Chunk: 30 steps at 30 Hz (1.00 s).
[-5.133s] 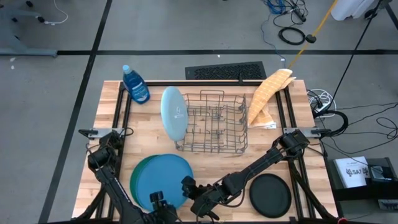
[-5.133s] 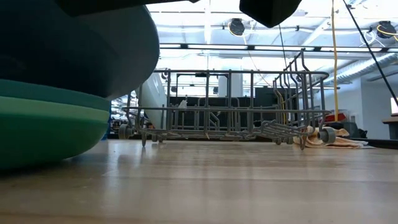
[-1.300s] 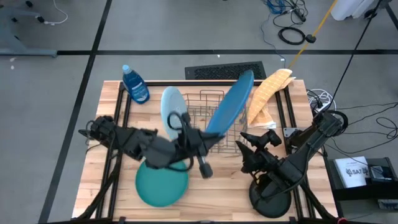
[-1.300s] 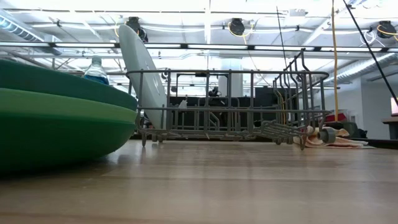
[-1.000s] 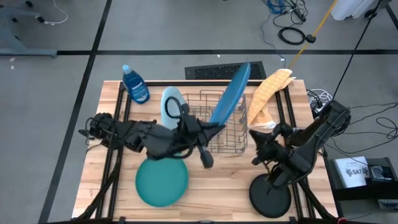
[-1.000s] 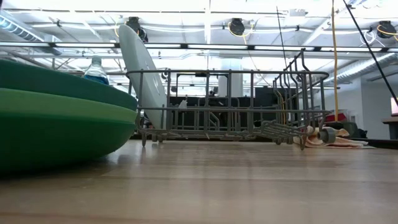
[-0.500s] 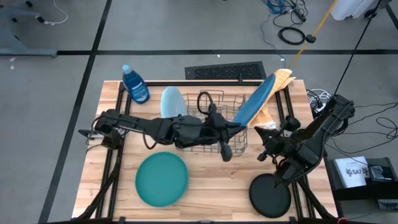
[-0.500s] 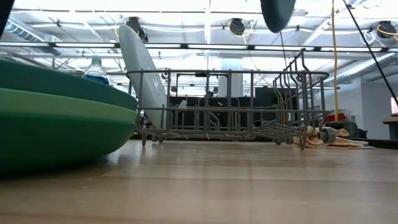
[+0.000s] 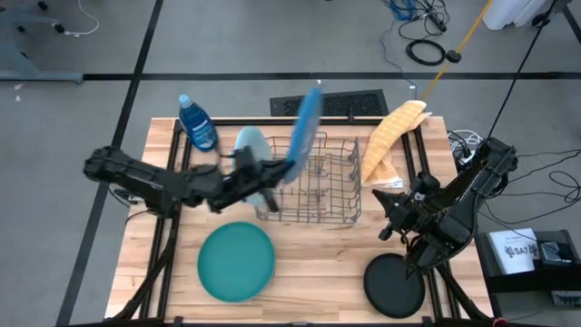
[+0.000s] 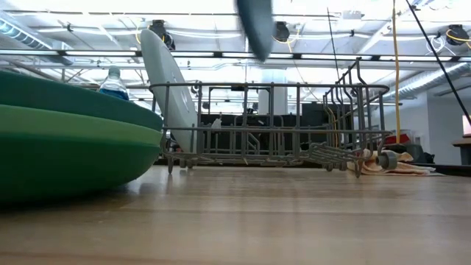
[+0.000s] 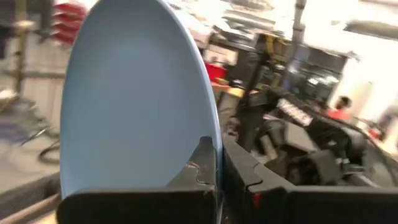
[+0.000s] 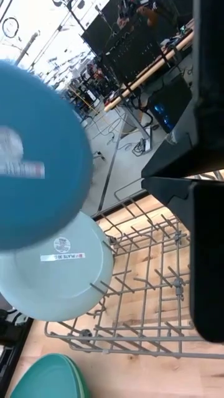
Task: Sort dishes
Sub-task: Put the blue plate into the dish rack
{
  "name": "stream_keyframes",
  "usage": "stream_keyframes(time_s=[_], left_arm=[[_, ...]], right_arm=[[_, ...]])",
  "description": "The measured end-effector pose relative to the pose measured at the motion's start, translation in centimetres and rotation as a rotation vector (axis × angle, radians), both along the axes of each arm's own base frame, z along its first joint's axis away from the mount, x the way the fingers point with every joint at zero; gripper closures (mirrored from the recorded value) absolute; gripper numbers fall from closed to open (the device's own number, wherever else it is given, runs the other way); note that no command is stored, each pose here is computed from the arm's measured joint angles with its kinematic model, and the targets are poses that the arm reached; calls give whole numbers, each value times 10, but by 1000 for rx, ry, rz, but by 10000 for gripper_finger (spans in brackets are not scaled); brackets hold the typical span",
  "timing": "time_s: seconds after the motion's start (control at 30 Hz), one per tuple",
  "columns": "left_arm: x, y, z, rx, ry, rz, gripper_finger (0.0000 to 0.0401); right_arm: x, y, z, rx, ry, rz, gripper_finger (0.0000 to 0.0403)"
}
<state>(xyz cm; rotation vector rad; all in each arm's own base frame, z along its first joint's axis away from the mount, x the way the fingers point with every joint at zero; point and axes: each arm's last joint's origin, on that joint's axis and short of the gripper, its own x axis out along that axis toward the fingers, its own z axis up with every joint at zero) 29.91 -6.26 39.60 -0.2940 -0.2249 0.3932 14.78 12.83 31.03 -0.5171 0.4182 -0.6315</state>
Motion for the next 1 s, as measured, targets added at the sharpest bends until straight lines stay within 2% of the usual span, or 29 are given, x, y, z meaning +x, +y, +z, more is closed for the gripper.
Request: stream_keyframes(time_s=[0.1,0.2,0.27,0.37,0.53,0.67,1.0], left_arm=[[-24,-4,-12,-84,-84,37,401],[-32,-12,-30,-106,-49,117,401],[-33,-18,-37,-123,-31,117,401],[-30,-26,-42,-169,-48,117,401],[-19,-40,-66,-161,33,224,401],[-12,-44,-76,-201,23,239,401],[0,-39,-99,-158,120,335,401]], right_arm=[[0,0,0,-1,-1,0,403],[0,0,0,-7,-7,1,403],[0,0,1,-23,-21,2,403],[1,0,1,-39,-30,4,403],[2,-2,1,-58,-20,-1,403],[4,-4,1,-69,-10,-15,403],[7,-8,2,-85,4,-36,403]])
